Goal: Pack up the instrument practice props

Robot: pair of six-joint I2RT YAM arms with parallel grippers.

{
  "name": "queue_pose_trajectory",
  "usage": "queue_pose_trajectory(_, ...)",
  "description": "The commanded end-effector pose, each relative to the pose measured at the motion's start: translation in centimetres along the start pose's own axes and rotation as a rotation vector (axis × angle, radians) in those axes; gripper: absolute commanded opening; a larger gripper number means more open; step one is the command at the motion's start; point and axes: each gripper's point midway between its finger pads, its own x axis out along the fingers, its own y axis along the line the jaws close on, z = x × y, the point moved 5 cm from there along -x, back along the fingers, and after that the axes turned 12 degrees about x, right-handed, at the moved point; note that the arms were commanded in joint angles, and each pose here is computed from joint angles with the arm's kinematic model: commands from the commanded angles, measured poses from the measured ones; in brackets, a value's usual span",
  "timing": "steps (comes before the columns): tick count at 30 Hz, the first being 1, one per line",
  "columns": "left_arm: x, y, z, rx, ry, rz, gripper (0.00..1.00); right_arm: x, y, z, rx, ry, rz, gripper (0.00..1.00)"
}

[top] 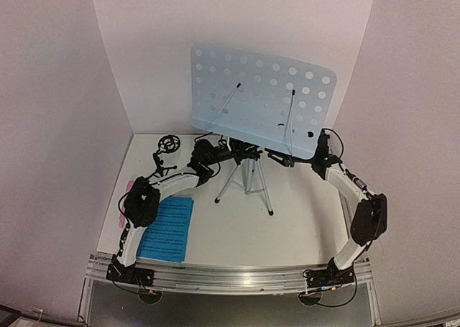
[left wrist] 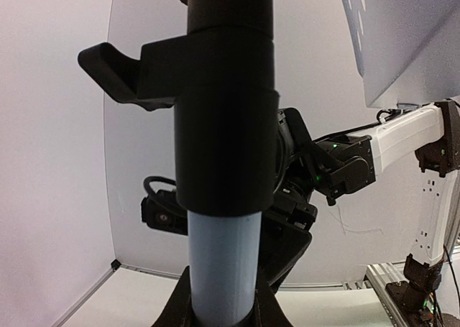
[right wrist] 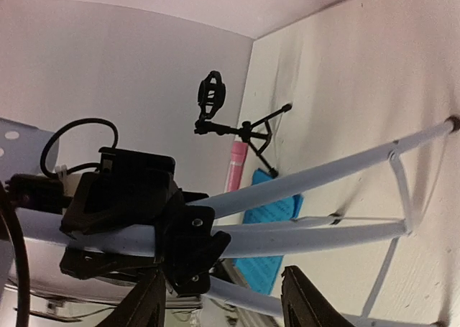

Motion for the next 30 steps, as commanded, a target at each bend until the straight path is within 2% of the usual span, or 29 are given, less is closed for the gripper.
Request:
queue_pose_trajectory(1, 0.1, 0.5, 2.1, -0.023, -0.063, 0.03, 0.0, 0.1, 3.0, -0.4, 0.327, 0.123, 0.061, 0.5)
queue_pose_trajectory(8, 0.4, 0.6, 2.3, -0.022, -0.067, 0.03, 0.0, 1.6, 3.2, 0.2, 0.391, 0.154, 0.063, 0.38)
queue_pose_trajectory(20, 0.4, 0.7, 2.3, -0.03, -0.066, 0.039, 0.0, 2.8, 0.4, -0.6, 0.483, 0.199, 0.02, 0.34)
queue_pose_trajectory(27, 0.4, 0.8, 2.3, -0.034, -0.068, 0.047, 0.0, 2.9, 0.1, -0.7, 0.459, 0.225, 0.026, 0.02)
queue_pose_trajectory(30, 0.4, 0.9, 2.5, -0.035, -0.072, 0.05, 0.0, 2.9, 0.2, -0.8, 0.37, 0.237, 0.043, 0.0)
